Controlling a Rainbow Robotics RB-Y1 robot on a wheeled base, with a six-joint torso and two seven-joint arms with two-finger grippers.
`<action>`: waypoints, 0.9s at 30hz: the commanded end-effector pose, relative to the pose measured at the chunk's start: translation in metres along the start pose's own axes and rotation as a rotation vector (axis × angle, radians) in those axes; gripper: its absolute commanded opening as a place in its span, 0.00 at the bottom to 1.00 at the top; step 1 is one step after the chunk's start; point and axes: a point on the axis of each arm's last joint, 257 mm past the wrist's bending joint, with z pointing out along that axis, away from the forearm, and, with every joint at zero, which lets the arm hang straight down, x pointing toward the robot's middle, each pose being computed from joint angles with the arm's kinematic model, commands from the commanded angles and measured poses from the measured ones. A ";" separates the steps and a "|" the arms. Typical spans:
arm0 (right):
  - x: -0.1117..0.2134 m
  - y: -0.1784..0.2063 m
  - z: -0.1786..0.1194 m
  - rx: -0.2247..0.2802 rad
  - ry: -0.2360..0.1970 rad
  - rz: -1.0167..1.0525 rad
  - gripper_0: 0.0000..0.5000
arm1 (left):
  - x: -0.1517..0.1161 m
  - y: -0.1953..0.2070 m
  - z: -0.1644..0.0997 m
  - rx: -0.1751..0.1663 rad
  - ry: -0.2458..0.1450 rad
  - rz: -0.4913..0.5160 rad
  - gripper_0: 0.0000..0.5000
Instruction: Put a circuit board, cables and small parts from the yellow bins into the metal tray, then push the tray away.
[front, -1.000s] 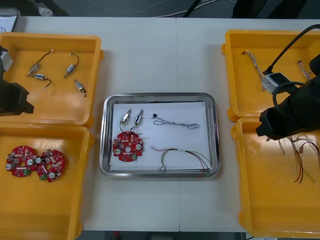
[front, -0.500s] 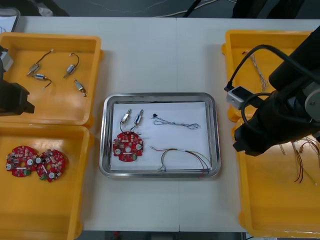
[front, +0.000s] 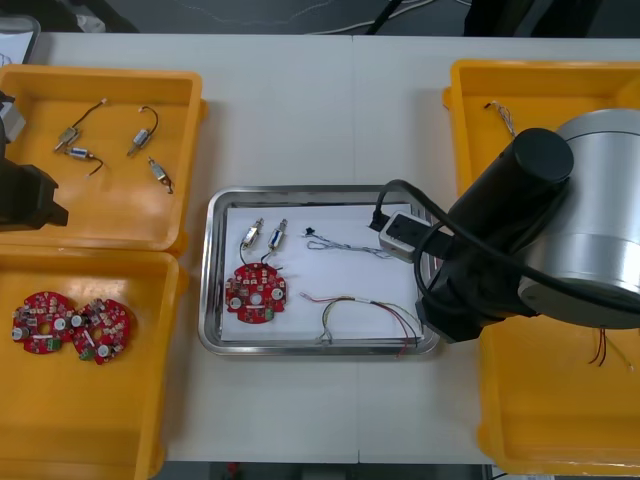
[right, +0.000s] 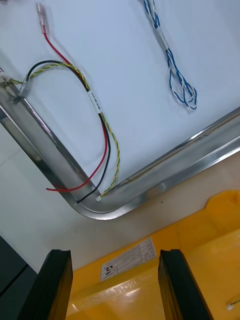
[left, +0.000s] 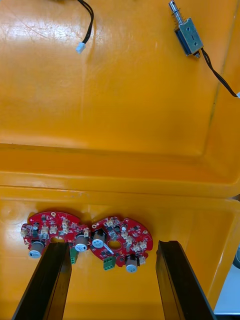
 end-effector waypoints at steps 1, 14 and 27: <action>-0.035 0.022 -0.002 0.029 -0.054 -0.191 1.00 | -0.007 0.017 -0.015 -0.049 -0.036 0.122 1.00; -0.087 0.073 0.041 0.013 -0.111 -0.419 1.00 | -0.007 0.017 -0.015 -0.049 -0.036 0.122 1.00; -0.098 0.096 0.081 0.049 -0.078 -0.537 1.00 | -0.007 0.017 -0.015 -0.049 -0.036 0.122 1.00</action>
